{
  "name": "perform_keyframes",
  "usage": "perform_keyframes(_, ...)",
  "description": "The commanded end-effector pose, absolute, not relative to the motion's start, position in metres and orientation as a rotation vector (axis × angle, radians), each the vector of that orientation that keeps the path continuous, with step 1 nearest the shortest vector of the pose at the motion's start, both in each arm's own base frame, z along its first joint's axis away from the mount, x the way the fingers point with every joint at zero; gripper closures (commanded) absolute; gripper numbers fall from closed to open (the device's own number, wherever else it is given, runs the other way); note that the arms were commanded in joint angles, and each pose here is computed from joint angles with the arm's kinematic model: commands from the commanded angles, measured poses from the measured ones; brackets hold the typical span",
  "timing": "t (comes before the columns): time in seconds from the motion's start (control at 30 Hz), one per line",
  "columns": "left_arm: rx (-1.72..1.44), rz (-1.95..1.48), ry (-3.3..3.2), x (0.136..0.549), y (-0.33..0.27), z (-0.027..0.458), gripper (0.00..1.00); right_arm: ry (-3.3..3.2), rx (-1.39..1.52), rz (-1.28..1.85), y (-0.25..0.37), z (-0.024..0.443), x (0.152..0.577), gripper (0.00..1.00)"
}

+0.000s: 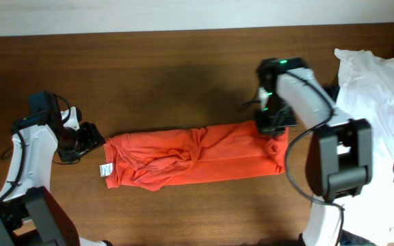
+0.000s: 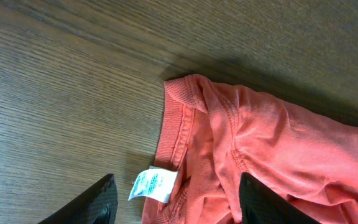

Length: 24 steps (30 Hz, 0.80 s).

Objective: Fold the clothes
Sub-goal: 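Fold the strip's right end leftward with the right gripper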

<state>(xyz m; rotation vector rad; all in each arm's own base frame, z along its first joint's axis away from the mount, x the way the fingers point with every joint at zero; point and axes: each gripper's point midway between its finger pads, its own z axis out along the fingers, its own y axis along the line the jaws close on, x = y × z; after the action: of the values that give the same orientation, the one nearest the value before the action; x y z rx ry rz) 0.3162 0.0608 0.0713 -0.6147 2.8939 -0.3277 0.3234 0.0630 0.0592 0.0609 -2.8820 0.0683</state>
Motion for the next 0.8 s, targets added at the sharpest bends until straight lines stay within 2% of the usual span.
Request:
perform_keyframes(0.0,-0.604,-0.334,2.862,0.321,0.062,0.081,0.37,-2.9,0.159,0.097,0.106,0.061,0.316,0.96)
perform_keyframes(0.17,-0.604,-0.335,2.861,0.321,0.062,0.081,0.37,-2.901,0.266,0.078,0.152,0.061,0.301,0.94)
perform_keyframes(0.23,-0.604,-0.335,2.861,0.321,0.062,0.081,0.37,-2.908,0.298,0.06,0.164,0.06,0.299,0.89)
perform_keyframes(0.63,-0.604,-0.335,2.861,0.321,0.062,0.081,0.36,-2.89,0.416,-0.033,0.202,0.059,0.282,0.88)
perform_keyframes(0.7,-0.604,-0.335,2.86,0.322,0.062,0.081,0.36,-2.88,0.416,-0.062,0.207,0.059,0.279,0.79)
perform_keyframes(0.73,-0.604,-0.335,2.86,0.322,0.062,0.081,0.36,-2.874,0.414,-0.082,0.209,0.06,0.278,0.68)
perform_keyframes(0.77,-0.604,-0.335,2.861,0.321,0.062,0.081,0.36,-2.868,0.411,-0.102,0.211,0.06,0.277,0.62)
